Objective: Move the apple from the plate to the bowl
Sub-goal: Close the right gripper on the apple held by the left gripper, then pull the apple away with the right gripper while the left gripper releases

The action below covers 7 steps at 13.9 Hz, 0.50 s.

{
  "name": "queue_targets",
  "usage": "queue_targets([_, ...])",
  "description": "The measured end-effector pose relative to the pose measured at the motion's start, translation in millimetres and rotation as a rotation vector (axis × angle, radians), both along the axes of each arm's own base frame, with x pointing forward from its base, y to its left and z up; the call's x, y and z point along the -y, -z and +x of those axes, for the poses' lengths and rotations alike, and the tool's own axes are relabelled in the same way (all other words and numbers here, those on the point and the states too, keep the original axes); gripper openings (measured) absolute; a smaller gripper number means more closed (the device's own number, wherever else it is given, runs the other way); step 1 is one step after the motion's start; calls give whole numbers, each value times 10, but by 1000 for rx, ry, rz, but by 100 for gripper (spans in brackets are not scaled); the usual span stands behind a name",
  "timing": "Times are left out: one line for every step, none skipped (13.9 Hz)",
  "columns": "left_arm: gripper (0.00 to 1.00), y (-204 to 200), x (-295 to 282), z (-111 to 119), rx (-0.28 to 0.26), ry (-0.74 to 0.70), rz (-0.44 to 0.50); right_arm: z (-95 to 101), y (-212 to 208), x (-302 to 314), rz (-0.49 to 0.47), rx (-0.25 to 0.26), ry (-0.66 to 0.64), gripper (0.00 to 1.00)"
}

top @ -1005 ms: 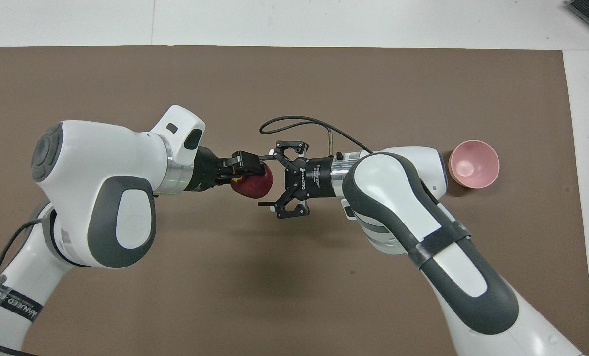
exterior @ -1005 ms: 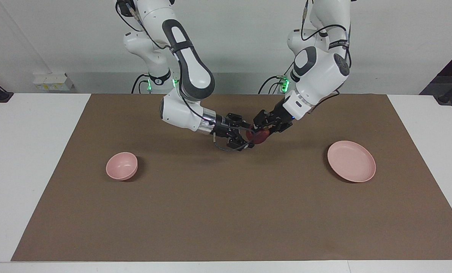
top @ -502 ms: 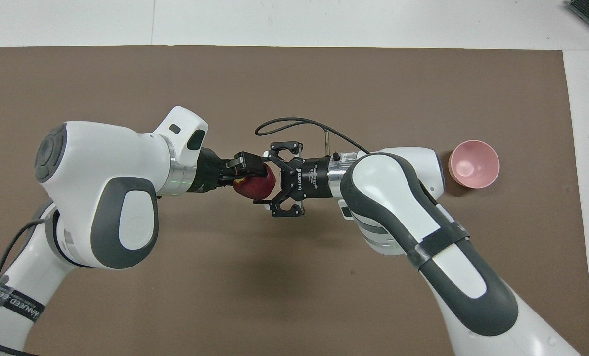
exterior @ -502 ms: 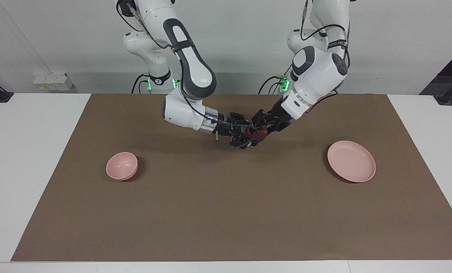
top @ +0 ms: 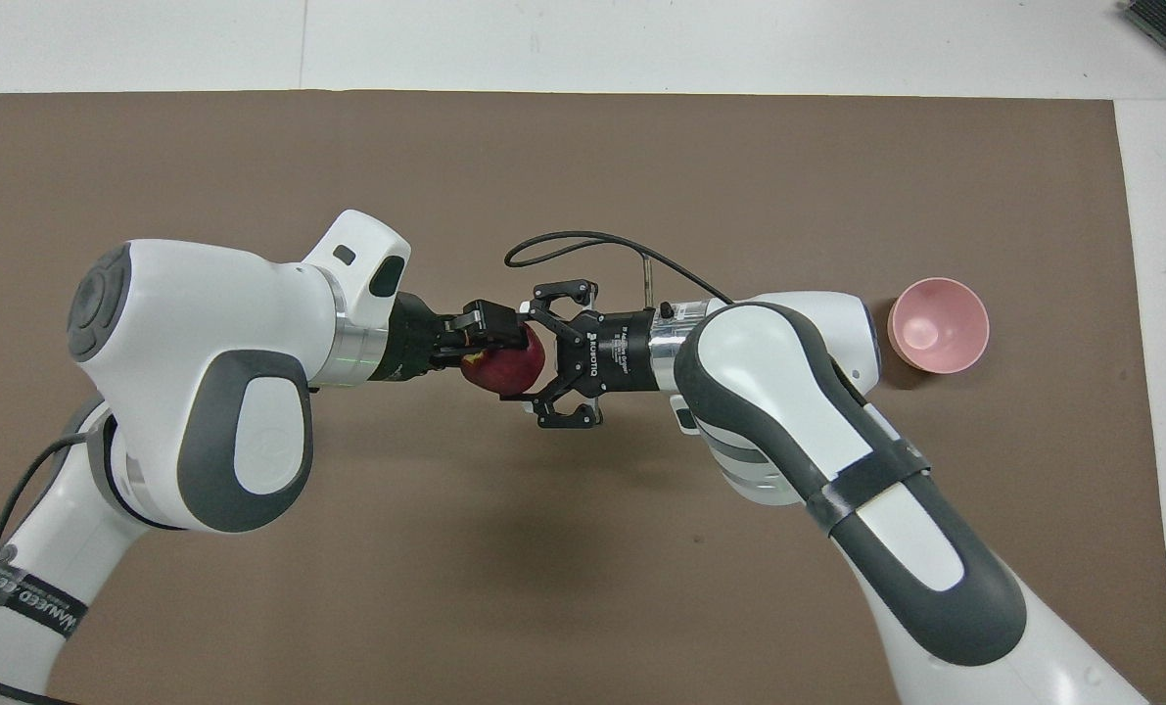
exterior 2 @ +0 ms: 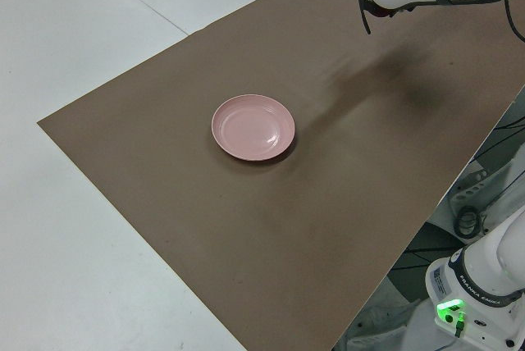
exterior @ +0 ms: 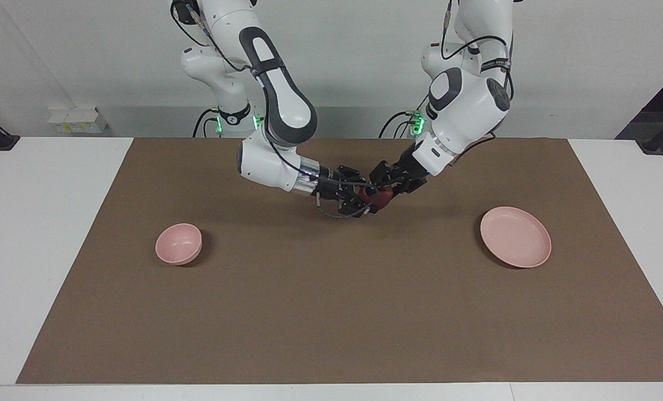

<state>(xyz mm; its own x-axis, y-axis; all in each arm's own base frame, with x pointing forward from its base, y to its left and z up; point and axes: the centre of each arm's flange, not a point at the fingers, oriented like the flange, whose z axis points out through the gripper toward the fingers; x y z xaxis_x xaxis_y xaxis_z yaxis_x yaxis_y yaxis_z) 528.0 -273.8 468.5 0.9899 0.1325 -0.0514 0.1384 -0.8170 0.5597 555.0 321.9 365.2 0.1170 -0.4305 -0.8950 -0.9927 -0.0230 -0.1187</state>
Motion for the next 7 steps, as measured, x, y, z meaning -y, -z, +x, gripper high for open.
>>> queue_targets([69, 0, 0, 0, 0, 0, 0, 0, 0, 0, 0, 0, 0, 81])
queue_targets([72, 1, 1, 0, 0, 0, 0, -3, -2, -6, 0, 0, -1, 81])
queue_targets([81, -2, 9, -3, 0, 2, 0, -18, -1, -31, 0, 0, -6, 81])
queue_targets([93, -10, 16, -4, 2, 3, -1, -38, -1, -64, 0, 0, -12, 81])
queue_targets([100, -22, 19, -1, 4, 3, -2, -50, -2, -85, 0, 0, -16, 81])
queue_targets([100, -28, 15, 1, 6, 4, -1, -48, -4, -85, 0, 2, -15, 81])
queue_targets([100, -35, 11, 5, 10, 5, 2, -48, -2, -81, -6, 8, -21, 81])
